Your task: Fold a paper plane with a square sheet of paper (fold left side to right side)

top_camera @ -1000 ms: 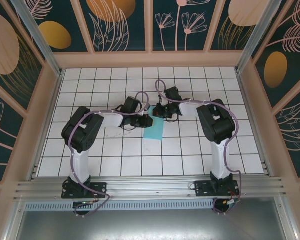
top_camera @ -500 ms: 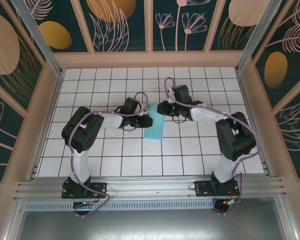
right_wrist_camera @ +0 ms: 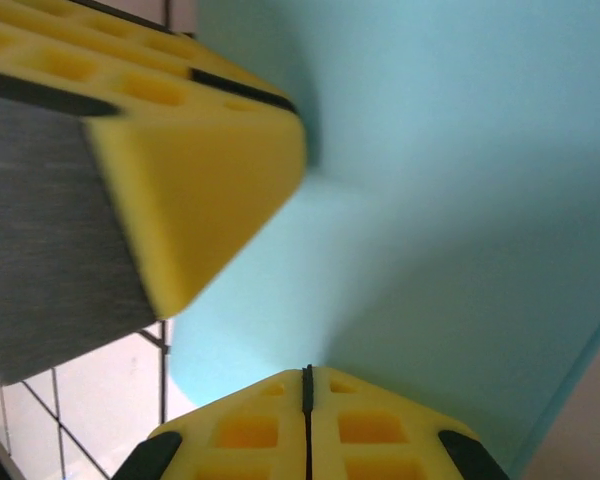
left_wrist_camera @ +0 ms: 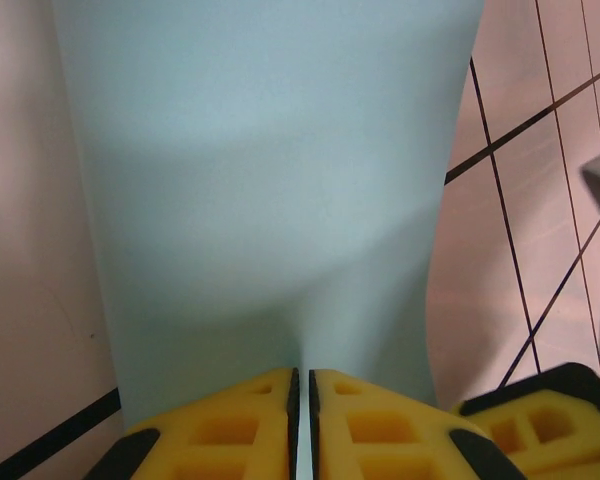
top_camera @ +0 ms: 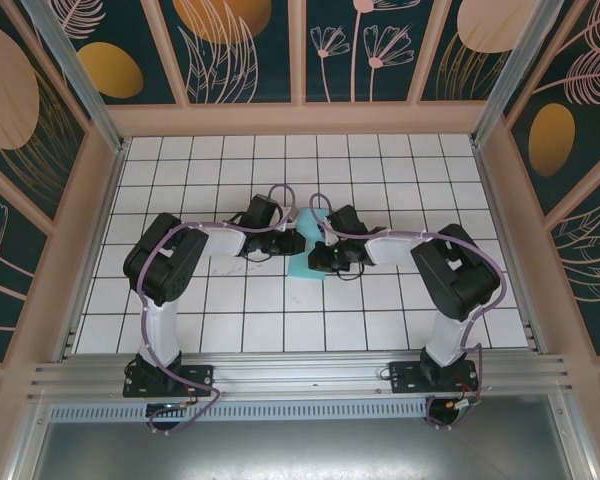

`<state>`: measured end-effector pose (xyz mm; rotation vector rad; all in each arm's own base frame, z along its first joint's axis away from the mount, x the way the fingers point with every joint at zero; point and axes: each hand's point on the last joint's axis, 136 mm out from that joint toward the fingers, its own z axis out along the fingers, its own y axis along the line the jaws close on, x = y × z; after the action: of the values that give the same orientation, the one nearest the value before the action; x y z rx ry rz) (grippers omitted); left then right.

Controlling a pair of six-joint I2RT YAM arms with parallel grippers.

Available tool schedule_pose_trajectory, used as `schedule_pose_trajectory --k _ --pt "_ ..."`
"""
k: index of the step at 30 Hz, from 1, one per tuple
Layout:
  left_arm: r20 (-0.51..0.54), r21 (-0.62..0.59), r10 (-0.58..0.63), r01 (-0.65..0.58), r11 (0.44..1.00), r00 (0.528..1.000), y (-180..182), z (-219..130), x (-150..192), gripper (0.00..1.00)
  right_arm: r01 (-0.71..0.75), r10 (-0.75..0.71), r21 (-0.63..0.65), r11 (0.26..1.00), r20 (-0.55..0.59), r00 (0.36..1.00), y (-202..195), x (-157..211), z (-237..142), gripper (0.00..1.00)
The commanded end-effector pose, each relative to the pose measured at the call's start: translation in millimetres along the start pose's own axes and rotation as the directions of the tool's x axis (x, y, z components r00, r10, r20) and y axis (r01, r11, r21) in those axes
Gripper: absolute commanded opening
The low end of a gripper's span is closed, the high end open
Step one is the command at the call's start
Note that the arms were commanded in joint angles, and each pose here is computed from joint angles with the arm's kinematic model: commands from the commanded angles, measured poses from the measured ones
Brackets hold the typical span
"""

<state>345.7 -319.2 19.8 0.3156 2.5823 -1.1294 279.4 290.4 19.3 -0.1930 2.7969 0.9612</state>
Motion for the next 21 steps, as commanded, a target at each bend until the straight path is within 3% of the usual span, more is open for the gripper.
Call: schedule_pose_trajectory --k 1,9,21 --pt "-0.017 -0.018 -0.021 0.021 1.0 1.0 3 0 3 0.16 -0.032 0.034 0.053 0.998 -0.037 0.999 -13 8 5 0.07" --pt "0.03 0.009 0.012 -0.012 1.0 0.999 -20 -7 -30 0.22 -0.046 0.064 0.16 0.986 -0.105 0.992 -40 27 9 0.07" --pt "0.039 -0.041 -0.006 0.008 0.999 0.999 4 10 -47 0.21 -0.027 0.054 0.201 0.979 -0.13 0.99 -49 31 10 0.06"
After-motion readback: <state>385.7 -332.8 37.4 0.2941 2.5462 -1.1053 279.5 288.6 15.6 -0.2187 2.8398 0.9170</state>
